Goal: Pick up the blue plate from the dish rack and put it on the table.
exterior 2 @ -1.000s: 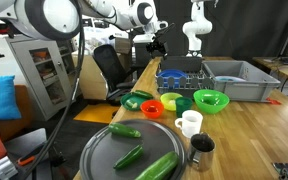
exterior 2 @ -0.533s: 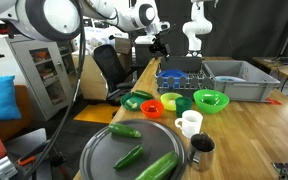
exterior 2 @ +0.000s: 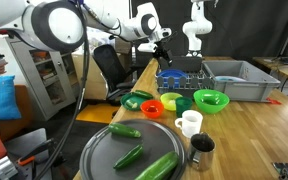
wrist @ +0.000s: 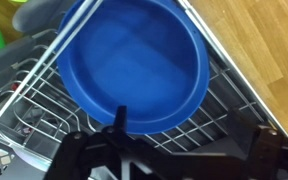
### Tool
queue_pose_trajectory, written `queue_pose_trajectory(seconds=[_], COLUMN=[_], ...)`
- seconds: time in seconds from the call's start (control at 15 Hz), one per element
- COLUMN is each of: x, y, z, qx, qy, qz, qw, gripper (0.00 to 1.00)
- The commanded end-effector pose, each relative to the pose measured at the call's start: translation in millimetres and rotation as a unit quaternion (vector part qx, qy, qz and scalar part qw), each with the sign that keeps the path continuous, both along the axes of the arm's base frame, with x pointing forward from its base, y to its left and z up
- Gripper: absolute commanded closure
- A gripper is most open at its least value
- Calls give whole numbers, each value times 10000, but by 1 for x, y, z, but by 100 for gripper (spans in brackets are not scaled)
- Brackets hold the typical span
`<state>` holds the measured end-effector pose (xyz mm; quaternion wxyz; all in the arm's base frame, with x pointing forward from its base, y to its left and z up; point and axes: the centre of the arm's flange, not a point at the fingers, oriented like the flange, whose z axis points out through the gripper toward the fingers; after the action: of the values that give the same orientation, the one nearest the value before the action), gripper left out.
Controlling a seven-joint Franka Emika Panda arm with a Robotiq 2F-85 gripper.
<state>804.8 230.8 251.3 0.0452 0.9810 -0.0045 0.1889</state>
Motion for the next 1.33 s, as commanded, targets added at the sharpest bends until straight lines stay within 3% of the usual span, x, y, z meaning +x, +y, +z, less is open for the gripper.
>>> queue_pose_trajectory(seconds=[0.0, 1.27], x=[74, 66], y=[17, 27], z=[-7, -68], qx=[-54, -277], qy=[-213, 133], qz=[-22, 538], qw=[9998, 9981], gripper=[0, 0])
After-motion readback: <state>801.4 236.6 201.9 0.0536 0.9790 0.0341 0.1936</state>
